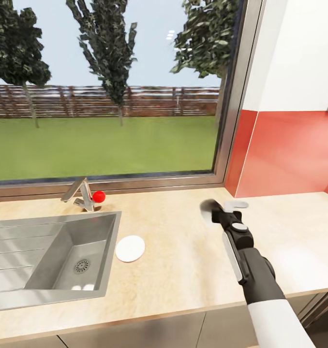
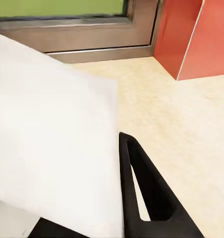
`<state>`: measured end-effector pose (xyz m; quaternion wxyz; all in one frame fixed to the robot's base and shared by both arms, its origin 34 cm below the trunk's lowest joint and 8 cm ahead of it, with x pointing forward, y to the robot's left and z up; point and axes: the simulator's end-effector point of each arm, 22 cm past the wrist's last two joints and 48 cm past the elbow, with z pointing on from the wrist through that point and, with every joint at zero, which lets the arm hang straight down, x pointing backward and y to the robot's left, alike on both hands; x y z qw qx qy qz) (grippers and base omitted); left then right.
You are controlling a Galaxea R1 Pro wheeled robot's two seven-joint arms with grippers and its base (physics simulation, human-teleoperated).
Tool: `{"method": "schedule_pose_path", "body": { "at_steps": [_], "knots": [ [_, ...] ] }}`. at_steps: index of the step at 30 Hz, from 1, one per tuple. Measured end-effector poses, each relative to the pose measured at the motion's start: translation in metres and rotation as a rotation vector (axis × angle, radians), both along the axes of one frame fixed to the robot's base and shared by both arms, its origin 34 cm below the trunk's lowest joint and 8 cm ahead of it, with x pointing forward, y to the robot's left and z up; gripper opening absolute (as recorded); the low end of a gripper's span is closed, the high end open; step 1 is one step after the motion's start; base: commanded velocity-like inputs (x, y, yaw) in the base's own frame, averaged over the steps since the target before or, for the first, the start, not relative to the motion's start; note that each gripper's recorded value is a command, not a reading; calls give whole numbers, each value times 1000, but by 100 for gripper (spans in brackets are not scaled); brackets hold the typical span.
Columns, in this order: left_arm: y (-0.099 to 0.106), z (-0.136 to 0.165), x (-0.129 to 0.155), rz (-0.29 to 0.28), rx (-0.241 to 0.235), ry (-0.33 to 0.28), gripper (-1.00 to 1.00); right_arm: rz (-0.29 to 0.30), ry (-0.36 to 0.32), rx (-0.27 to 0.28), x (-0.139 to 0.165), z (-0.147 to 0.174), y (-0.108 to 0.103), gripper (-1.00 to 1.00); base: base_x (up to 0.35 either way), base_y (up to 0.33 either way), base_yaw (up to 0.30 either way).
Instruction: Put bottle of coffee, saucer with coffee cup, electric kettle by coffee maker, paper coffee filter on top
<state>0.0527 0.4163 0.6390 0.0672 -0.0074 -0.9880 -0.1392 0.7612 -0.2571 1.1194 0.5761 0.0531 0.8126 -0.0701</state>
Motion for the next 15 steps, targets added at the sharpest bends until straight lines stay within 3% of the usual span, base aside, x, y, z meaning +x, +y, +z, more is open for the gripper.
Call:
{"method": "schedule_pose_path", "body": {
  "at_steps": [8, 13, 14, 15],
  "knots": [
    [-5, -5, 33, -8, -5, -70, 100, 25, -12, 5, 0, 7, 15, -100, 0, 0, 0],
    [-6, -6, 42, -9, -6, -89, 100, 62, -14, 43, -1, 10, 49, -100, 0, 0, 0],
    [-7, -6, 46, -10, -7, -98, 100, 90, -24, 57, -2, 15, 68, -100, 0, 0, 0],
    [-8, -6, 47, -10, -7, -101, 100, 95, -26, 55, -2, 16, 71, -100, 0, 0, 0]
  ]
}}
